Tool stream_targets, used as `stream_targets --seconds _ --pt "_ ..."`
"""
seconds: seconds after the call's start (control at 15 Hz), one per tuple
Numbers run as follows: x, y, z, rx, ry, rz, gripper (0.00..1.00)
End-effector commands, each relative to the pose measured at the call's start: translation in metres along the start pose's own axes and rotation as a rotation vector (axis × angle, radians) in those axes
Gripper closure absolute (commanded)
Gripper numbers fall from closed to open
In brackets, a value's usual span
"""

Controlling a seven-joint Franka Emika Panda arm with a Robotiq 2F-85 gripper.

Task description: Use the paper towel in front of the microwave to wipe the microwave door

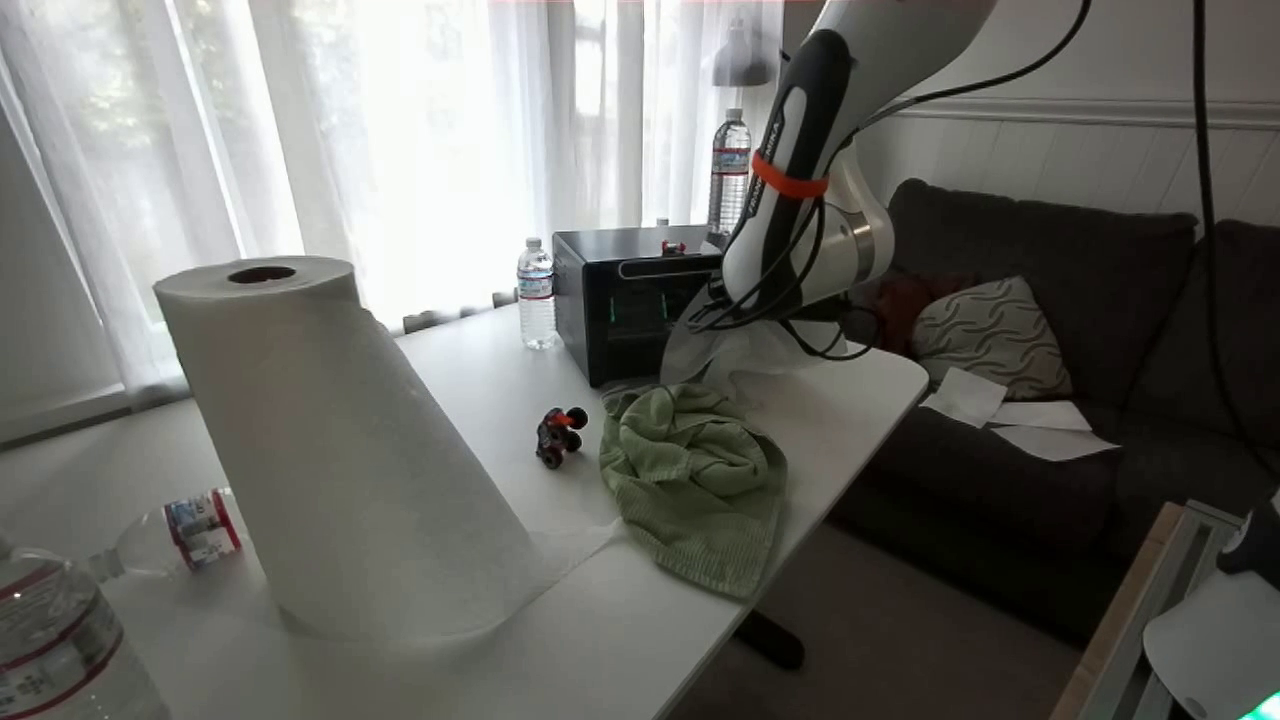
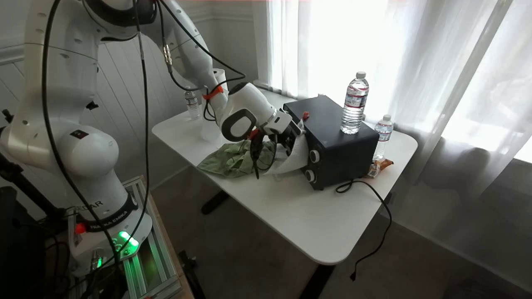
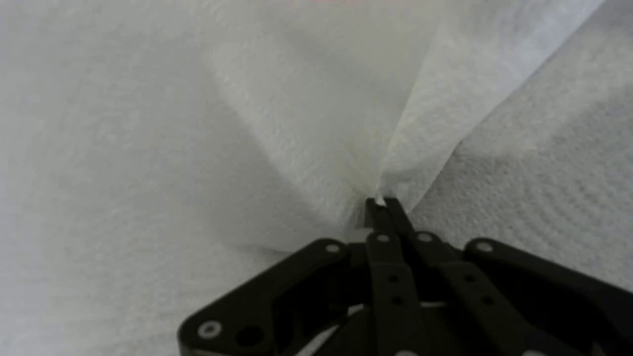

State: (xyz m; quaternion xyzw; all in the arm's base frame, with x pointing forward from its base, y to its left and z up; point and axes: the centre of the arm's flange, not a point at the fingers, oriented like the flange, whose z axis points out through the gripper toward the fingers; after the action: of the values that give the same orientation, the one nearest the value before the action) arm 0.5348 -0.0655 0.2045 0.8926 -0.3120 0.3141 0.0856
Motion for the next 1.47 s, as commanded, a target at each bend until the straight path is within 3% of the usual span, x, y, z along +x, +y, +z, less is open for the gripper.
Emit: stream_targets --seconds 0.0,0.33,0.93,1.4 --pt "0.009 0.015 -0.013 -0.016 0.033 0.082 1.00" --pt "0.002 -0.013 -0.017 0.047 0.034 0.002 1.00" --pt "-0.030 -0.108 -0.037 0.215 0.010 -0.143 1.00" --pt "-0.049 -0.137 -0.016 0.297 -0.106 -0.174 1.00"
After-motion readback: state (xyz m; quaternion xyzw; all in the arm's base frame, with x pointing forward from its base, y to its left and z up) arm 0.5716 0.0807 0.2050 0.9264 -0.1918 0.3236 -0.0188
